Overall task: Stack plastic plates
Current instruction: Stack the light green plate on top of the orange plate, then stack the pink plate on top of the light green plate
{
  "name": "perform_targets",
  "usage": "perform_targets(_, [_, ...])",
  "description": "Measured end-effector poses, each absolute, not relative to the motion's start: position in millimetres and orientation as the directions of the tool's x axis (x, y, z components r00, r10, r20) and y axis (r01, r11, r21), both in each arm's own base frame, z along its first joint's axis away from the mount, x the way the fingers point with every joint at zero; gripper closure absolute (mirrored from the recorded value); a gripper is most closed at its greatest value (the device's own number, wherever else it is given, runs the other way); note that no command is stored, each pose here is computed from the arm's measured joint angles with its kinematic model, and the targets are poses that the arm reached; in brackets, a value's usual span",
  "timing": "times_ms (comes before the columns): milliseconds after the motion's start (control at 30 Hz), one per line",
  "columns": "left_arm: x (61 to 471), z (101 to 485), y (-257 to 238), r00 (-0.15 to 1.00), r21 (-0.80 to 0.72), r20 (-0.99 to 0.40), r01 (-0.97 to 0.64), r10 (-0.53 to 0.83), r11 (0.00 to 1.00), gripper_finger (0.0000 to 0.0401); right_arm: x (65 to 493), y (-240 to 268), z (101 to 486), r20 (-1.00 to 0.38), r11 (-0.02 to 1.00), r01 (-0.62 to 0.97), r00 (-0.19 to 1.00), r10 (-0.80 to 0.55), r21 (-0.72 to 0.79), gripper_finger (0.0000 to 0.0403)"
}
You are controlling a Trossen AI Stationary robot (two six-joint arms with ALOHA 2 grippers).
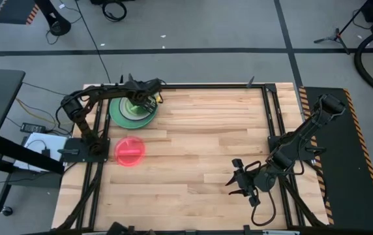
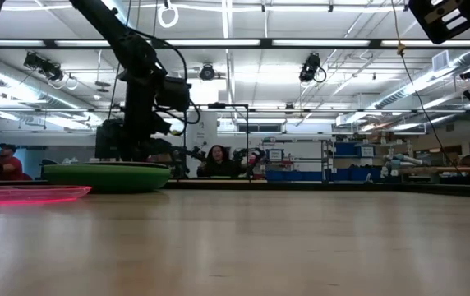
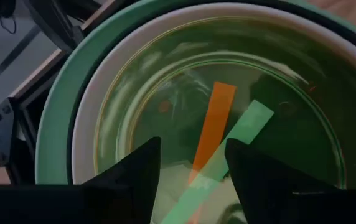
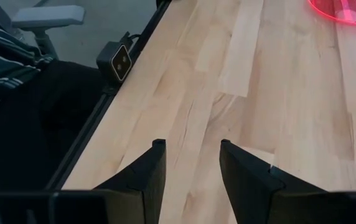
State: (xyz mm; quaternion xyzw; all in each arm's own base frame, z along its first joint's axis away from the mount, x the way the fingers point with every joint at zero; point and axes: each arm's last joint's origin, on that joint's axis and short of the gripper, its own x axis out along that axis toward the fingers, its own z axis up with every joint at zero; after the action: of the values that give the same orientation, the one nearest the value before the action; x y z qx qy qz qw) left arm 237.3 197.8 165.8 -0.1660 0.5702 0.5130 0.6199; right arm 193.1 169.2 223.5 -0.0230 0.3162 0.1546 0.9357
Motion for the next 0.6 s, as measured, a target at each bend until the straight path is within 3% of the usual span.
perform_targets(333, [229, 190, 182, -0.228, 0.401, -0.895, -0.789, 0.383, 0.466, 0.0209, 193, 169, 224, -0.599, 0.952, -0.298, 0.752, 0.276, 0.064, 0.0245])
perform_targets(500, [225, 232, 154, -0.187, 0.376, -0.898, -0.797, 0.399, 0.472, 0.0209, 195, 167, 224, -0.58, 0.967, -0.253, 0.783, 0.226, 0.035, 0.0245])
perform_targets(600, [224, 256, 126, -0.094, 0.282, -0.922, -0.829, 0.376, 0.483, 0.0209, 199, 166, 228, -0.545, 0.974, -0.224, 0.812, 0.209, 0.04, 0.0245])
